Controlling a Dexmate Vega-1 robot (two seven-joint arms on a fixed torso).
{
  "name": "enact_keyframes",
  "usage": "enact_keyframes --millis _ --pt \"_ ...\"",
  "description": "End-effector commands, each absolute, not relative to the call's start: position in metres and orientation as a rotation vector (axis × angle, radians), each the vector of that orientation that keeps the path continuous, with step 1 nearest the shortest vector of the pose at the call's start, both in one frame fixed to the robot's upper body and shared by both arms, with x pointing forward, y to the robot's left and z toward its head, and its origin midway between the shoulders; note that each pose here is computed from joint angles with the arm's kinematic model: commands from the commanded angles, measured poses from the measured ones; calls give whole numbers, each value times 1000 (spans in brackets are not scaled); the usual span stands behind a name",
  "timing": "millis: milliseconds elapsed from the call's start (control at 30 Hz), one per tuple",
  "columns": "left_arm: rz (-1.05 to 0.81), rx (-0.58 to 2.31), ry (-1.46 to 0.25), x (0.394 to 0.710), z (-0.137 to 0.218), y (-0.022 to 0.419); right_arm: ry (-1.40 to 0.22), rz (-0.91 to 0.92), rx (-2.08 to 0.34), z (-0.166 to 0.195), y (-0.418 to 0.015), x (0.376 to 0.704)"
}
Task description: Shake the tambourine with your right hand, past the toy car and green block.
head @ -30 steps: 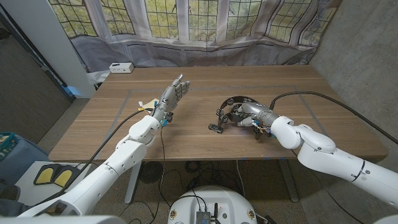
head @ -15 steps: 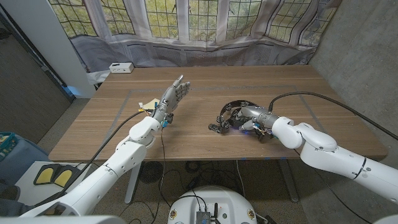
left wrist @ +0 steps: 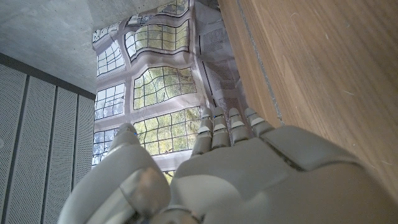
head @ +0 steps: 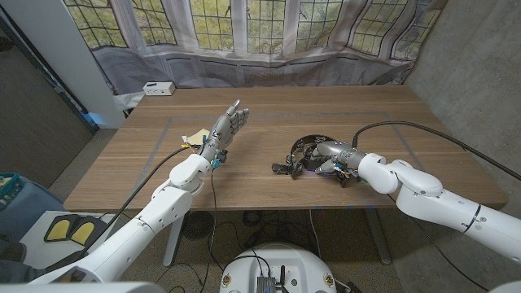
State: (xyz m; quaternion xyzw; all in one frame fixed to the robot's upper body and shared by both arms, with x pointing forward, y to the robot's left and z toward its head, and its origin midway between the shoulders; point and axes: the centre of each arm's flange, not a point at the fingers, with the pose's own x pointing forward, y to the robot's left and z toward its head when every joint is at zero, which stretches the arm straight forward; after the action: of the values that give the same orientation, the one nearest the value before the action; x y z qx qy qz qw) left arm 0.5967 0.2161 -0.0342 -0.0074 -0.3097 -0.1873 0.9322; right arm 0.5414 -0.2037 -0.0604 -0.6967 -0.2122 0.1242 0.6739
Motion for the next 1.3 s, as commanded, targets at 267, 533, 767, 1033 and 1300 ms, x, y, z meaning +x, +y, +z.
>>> enact_keyframes --millis 267,533,767,1033,1300 --pt "-375 -13 -633 595 -35 215 -465 316 -1528 -78 -202 553" --pt "-375 -15 -630 595 -35 215 -460 319 -1527 -82 -200 552" --pt "-381 -10 -634 595 -33 214 -449 309 -1550 -82 -201 552" --pt "-384 -11 -633 597 -33 213 -437 293 -1599 -76 -200 548" --pt "-381 -14 -633 598 -33 214 -406 300 -1636 -72 -198 549"
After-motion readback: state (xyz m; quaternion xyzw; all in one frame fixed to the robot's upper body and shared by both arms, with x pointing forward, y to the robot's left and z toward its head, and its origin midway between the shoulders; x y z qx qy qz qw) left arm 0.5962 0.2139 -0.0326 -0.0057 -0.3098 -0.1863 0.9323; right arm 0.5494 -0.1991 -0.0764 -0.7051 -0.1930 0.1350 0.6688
